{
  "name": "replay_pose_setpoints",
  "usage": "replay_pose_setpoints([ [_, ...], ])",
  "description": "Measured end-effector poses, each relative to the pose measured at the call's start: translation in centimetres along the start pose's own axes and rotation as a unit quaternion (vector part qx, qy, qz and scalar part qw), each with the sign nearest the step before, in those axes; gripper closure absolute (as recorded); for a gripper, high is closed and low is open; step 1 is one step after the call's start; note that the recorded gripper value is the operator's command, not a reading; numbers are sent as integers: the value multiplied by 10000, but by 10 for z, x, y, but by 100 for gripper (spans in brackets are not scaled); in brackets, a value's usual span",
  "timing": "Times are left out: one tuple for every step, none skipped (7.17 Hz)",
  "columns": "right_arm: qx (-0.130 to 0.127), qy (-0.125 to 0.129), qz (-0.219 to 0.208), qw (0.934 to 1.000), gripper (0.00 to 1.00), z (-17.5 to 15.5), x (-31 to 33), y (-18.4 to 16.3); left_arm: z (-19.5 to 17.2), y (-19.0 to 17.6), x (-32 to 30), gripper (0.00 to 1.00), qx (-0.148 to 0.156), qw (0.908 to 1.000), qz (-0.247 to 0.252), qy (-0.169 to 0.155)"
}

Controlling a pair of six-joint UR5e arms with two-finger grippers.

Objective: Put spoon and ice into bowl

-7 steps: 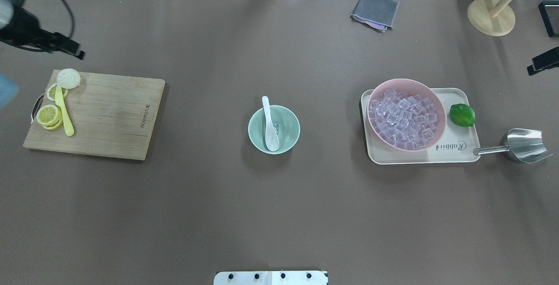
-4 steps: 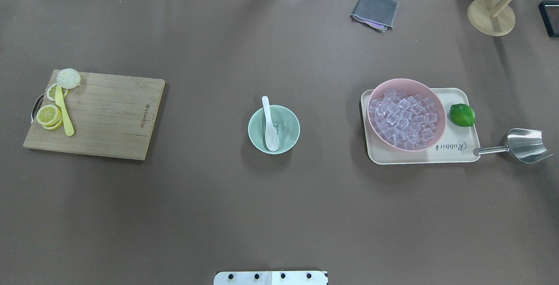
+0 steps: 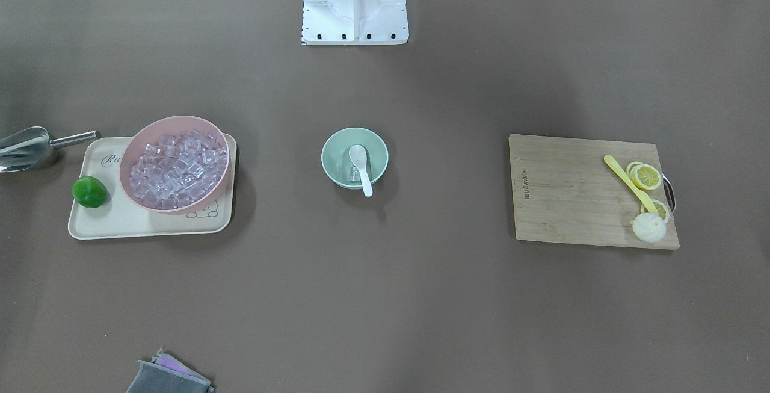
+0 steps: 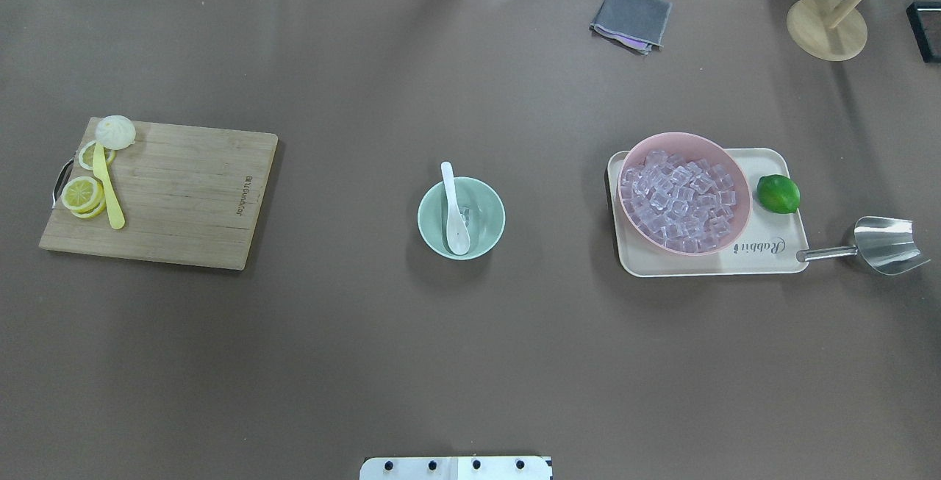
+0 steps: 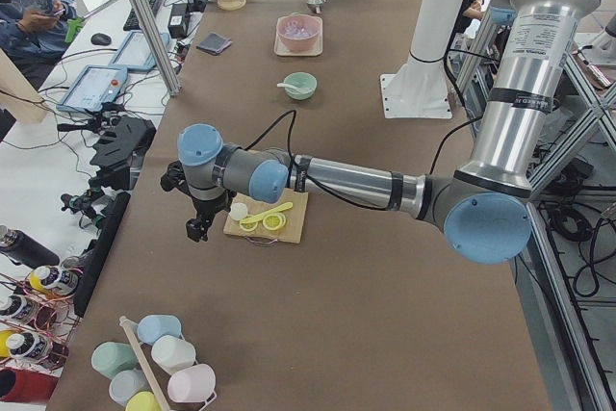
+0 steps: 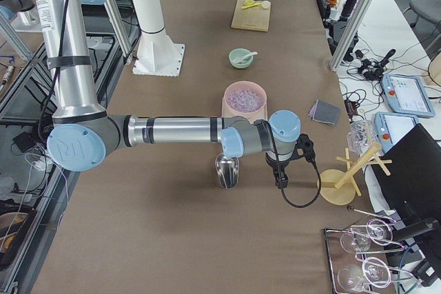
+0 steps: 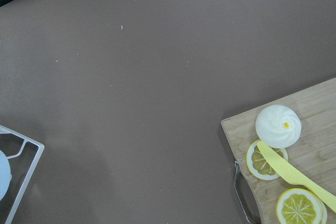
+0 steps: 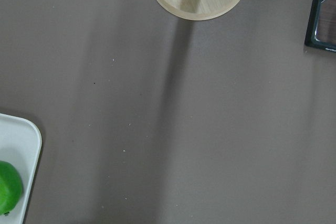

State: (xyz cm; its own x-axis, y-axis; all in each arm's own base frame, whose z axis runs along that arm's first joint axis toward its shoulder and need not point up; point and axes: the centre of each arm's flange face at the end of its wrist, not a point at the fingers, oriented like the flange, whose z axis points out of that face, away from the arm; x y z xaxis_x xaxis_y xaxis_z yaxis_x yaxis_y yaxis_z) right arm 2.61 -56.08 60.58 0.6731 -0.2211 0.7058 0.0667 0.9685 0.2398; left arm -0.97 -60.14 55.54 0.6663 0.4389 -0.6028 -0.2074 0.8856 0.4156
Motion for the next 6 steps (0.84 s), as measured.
replay_pose_setpoints([
  [13, -16, 18, 10000, 0, -1, -1, 1, 0, 1, 0, 2, 0, 10000, -11, 0],
  [21, -22, 21, 10000, 0, -2, -2, 1, -1, 1, 1, 2, 7, 10000, -53, 5],
  [19, -25, 28, 10000, 0, -2, -2, 1, -3, 5, 4, 2, 32, 9999, -100, 9],
  [15, -25, 33, 10000, 0, -1, -2, 2, -3, 12, 7, 2, 55, 9999, -106, 8],
  [13, -28, 36, 10000, 0, -1, -2, 2, -4, 16, 8, 2, 71, 9999, -102, 3],
  [11, -31, 39, 10000, 0, -1, -2, 2, -5, 18, 9, 2, 80, 9999, -106, -6],
])
